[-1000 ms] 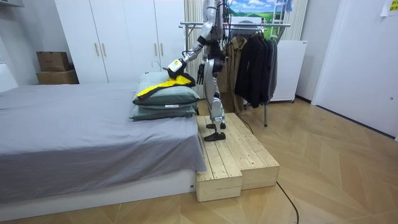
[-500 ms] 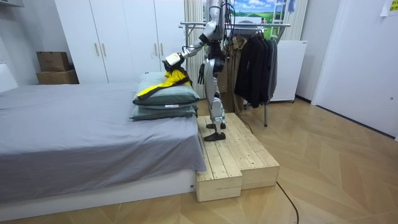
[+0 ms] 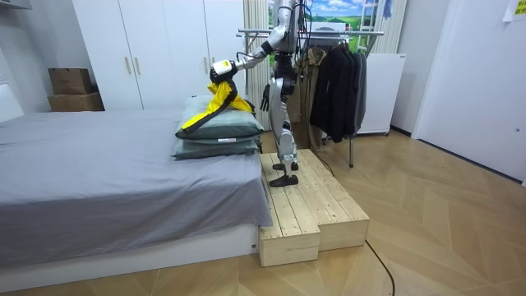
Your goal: Hang clothes
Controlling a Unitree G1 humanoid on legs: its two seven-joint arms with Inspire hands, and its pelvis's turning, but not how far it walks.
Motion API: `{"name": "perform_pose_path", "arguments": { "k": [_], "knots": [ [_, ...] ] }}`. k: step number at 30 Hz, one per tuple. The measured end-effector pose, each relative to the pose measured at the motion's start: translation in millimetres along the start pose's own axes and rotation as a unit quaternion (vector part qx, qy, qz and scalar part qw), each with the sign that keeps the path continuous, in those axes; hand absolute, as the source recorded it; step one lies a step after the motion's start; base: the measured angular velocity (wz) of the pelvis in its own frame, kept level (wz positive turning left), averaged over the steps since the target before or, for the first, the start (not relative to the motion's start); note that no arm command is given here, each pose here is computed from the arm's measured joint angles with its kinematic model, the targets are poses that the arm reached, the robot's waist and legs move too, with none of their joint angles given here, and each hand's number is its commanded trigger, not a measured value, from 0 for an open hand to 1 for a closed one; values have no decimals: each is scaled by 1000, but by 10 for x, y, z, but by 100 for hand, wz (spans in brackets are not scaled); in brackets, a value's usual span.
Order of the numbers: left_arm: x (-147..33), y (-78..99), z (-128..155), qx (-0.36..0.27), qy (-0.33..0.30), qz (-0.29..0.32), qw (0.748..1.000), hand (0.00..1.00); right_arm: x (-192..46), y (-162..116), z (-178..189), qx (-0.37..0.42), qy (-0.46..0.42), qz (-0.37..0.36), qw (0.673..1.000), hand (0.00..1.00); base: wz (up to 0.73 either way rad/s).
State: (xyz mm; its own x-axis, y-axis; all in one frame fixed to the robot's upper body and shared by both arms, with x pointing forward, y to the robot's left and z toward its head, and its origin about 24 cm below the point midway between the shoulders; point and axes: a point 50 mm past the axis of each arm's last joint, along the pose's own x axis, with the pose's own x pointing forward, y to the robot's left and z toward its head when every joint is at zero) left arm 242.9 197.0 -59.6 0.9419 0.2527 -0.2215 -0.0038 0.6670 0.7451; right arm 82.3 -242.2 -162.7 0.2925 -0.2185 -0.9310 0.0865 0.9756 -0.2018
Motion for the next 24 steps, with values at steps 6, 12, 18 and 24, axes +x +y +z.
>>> {"name": "perform_pose_path", "arguments": {
  "k": [6, 12, 18, 24],
  "knots": [
    [35, 123, 36, -3, -22, 31, 999, 100, -9, -147, 52, -21, -19, -51, 998, 0, -5],
    [47, 164, 67, 1, -35, 37, 999, 100, -25, -212, 264, -64, -72, -105, 990, 0, 0],
    [30, 194, 129, -8, -51, 45, 998, 100, -78, -208, 562, -109, -146, -153, 971, 0, -2],
    [-4, 260, 195, -18, -70, 60, 996, 100, -244, -180, 1037, -101, -260, -194, 941, 0, -7]
  ]
}}
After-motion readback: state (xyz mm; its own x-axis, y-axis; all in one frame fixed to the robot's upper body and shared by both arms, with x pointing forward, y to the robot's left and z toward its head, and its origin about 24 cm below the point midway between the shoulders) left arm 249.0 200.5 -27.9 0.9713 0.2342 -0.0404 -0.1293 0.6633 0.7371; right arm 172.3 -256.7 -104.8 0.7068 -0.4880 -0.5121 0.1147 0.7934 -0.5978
